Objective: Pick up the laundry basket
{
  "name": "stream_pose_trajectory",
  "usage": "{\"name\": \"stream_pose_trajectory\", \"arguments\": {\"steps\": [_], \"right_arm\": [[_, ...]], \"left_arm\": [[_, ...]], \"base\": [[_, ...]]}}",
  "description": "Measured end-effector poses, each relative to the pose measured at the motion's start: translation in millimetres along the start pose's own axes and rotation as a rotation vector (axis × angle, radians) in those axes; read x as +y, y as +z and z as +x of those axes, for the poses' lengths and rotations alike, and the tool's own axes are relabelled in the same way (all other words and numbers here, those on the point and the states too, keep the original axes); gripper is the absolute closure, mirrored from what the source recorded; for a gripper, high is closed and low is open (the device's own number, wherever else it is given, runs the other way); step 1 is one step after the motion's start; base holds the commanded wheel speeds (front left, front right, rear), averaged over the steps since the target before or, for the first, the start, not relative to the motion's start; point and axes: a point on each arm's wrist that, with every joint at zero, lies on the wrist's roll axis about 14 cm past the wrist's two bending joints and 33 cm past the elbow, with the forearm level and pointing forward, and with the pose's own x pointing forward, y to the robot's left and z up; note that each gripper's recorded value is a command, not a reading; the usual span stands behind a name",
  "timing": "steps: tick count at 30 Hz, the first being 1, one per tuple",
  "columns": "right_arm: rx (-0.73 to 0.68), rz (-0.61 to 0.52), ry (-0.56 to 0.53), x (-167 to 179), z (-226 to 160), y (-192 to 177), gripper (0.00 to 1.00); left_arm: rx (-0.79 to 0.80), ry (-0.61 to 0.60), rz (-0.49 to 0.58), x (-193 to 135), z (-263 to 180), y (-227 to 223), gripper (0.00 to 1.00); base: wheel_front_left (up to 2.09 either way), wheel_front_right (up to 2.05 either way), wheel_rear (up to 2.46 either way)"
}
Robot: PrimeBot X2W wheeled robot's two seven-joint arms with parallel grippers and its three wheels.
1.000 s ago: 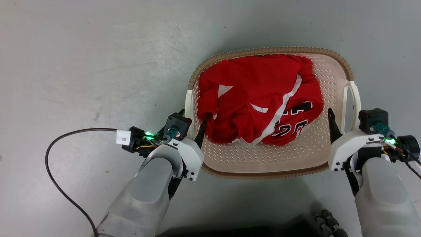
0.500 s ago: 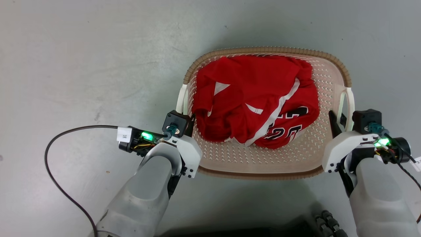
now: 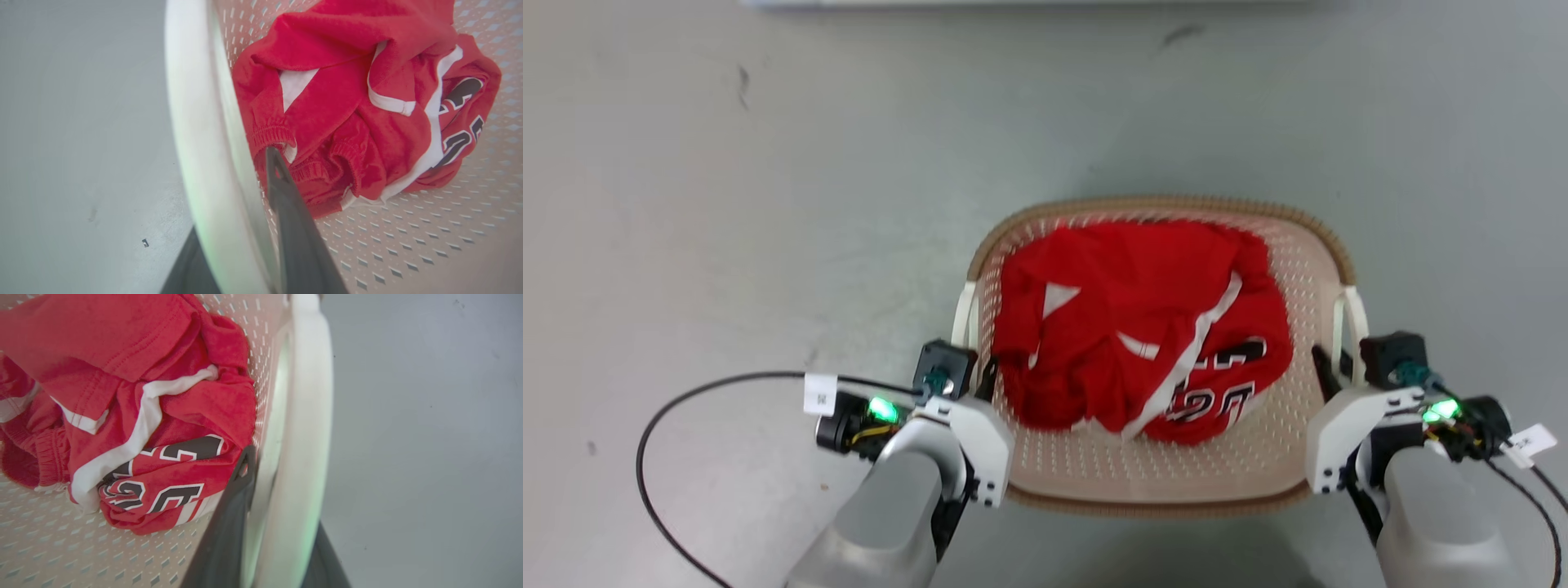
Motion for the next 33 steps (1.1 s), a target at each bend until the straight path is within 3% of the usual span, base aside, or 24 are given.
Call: {"name": "stream_pose_trajectory", "arguments": {"steps": [21,33], "right_arm": [[-0.187,-0.101,0.110,38.2,-82.1,58.9,1.00],[-0.178,-0.158,0.131,51.0,-114.8,73.9,1.00]], "left_arm": [[-0.101,0.097,0.001,4.2,-97.2,40.1,1.00],[-0.082,0.120,0.052,1.1,-133.6,52.5,1.00]], "base": [[0.00,0.00,0.00],[0.00,0.00,0.00]]}}
